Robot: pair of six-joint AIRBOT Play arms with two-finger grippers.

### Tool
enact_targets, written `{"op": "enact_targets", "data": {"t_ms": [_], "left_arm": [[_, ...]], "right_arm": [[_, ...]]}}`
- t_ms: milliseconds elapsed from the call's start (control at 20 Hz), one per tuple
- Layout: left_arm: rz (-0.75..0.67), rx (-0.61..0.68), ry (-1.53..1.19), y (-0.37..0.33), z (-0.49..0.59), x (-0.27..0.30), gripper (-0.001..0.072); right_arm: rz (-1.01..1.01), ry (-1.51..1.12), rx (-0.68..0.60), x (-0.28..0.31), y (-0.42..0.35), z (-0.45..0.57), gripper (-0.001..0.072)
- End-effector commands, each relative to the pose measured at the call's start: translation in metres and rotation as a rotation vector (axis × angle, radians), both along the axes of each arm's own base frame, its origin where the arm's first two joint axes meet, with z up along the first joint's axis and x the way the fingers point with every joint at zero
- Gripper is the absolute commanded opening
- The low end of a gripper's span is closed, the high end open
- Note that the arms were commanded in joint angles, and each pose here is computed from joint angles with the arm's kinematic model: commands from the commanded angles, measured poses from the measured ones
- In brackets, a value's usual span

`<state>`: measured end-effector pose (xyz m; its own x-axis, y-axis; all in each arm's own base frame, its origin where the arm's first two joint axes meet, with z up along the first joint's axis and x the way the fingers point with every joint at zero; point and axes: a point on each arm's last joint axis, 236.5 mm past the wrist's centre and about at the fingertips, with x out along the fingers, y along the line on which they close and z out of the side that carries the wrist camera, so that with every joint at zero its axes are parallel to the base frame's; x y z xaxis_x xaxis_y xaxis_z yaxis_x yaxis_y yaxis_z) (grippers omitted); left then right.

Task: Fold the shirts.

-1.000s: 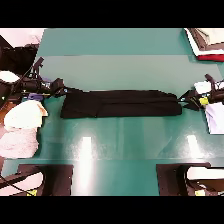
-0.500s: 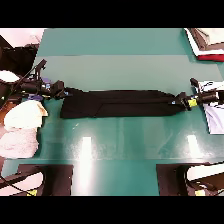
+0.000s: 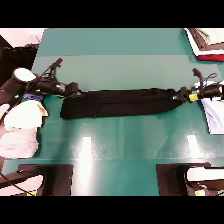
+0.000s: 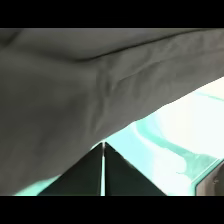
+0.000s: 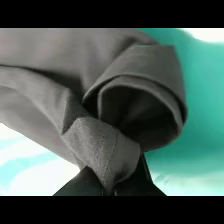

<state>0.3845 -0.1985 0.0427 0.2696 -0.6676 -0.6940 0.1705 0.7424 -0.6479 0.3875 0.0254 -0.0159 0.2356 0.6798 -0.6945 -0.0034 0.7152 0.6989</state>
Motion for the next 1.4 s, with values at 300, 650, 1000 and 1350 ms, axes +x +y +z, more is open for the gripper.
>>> {"op": "enact_targets", "data": {"t_ms": [300,650,1000,1350], "left_arm": [[-0.251,-0.006,-0.017,-0.156,-0.040,0.032,0.0028],[-0.238,0.001,0.067,-0.179,-0.088,0.038,0.0029],[-0.334,-0.006,0.123,-0.137,-0.058,0.038,0.0028],[-0.191,0.168,-0.097,0.000,0.042,0.076,0.0028]], "right_arm": [[0.219,-0.362,-0.042,0.023,0.114,0.184,0.0016],[0.453,-0.499,-0.002,0.003,0.220,0.244,0.0016],[0.535,-0.474,0.014,0.008,0.252,0.231,0.0016],[0.586,-0.425,0.028,0.004,0.278,0.206,0.0016]]}}
